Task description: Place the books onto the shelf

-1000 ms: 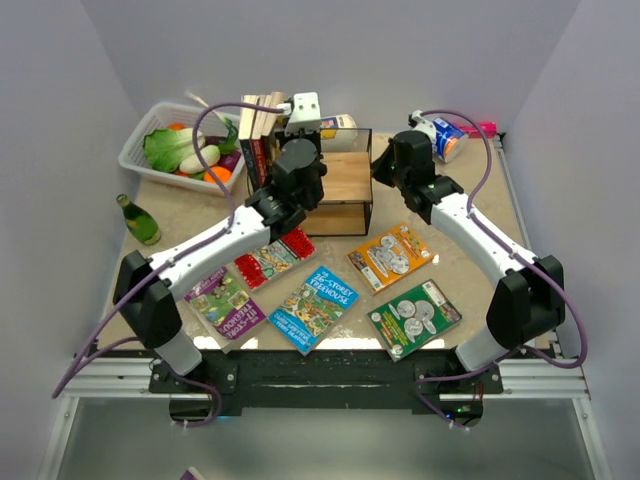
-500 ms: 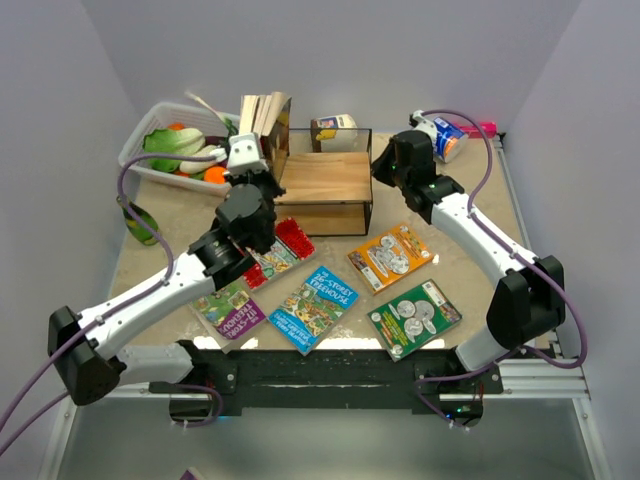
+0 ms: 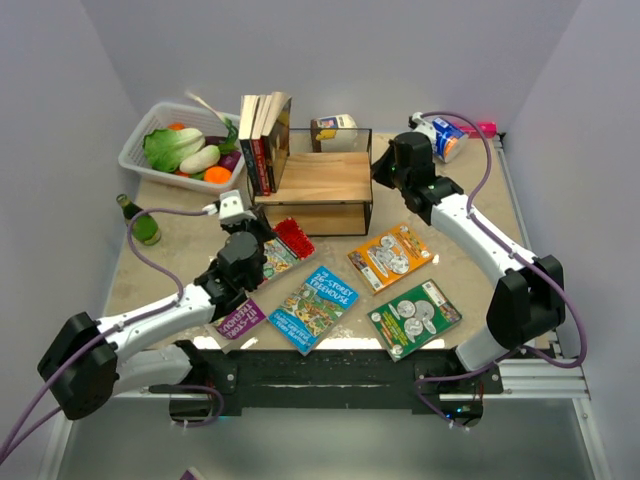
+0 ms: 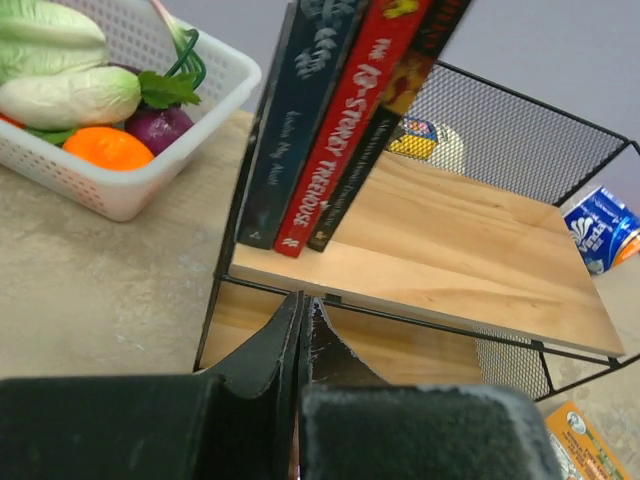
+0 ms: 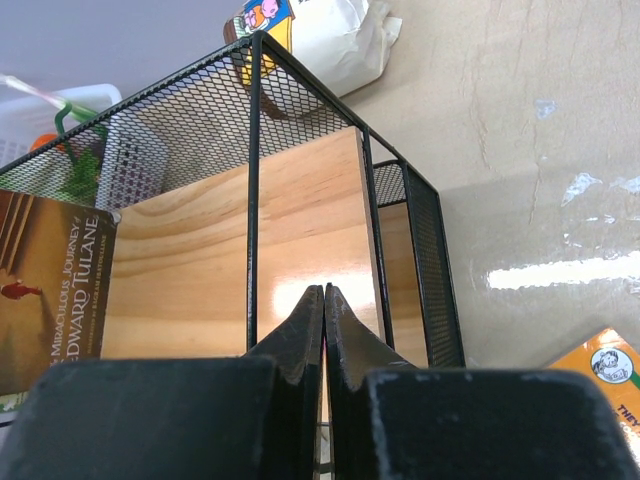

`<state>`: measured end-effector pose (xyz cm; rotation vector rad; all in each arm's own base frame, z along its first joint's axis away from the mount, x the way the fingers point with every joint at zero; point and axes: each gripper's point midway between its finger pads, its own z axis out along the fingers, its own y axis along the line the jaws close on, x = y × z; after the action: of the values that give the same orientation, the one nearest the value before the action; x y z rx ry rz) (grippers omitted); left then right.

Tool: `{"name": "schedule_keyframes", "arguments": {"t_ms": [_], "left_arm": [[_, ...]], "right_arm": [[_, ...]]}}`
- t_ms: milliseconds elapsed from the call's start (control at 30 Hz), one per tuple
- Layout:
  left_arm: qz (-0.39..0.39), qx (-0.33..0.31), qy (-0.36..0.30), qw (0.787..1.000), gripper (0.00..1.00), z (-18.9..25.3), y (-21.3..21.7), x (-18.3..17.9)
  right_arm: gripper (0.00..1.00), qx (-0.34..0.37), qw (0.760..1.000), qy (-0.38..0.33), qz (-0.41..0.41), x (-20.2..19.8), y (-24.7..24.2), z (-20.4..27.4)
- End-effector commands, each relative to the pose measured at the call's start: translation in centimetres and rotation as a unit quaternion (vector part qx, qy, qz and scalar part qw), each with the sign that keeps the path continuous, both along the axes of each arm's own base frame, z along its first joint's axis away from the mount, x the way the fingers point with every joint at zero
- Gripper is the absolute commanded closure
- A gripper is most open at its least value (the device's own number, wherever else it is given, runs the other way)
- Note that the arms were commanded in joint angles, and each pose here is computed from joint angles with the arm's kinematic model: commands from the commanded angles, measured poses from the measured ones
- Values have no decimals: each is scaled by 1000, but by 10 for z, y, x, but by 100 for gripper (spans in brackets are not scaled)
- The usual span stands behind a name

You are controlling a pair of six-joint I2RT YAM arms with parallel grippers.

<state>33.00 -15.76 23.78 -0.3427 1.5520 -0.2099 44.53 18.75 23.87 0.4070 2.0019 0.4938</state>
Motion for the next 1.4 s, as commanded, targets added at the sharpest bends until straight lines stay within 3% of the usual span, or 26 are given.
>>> {"name": "schedule_keyframes", "arguments": {"t_ms": [0, 233, 367, 533, 700, 967, 1367], "left_arm": [[-11, -128, -121, 984, 100, 44, 11, 4], [-58, -86, -145, 984, 100, 13, 12, 10], [-92, -81, -219, 968, 100, 19, 12, -5], [-127, -71, -235, 961, 100, 9, 8, -8], [-165, -94, -277, 942, 100, 21, 6, -15], [-204, -73, -334, 918, 100, 57, -4, -27], [-181, -56, -416, 889, 100, 117, 6, -27]], "right_arm": [[100, 29, 999, -30, 19, -2, 12, 24], [100, 31, 999, -27, 21, -1, 15, 18], [100, 32, 999, -22, 20, -2, 15, 15], [100, 35, 999, -17, 21, -4, 15, 12], [100, 39, 999, -14, 24, -5, 17, 9], [100, 41, 999, -17, 27, -4, 18, 12], [100, 44, 998, -17, 31, -5, 20, 12]]}}
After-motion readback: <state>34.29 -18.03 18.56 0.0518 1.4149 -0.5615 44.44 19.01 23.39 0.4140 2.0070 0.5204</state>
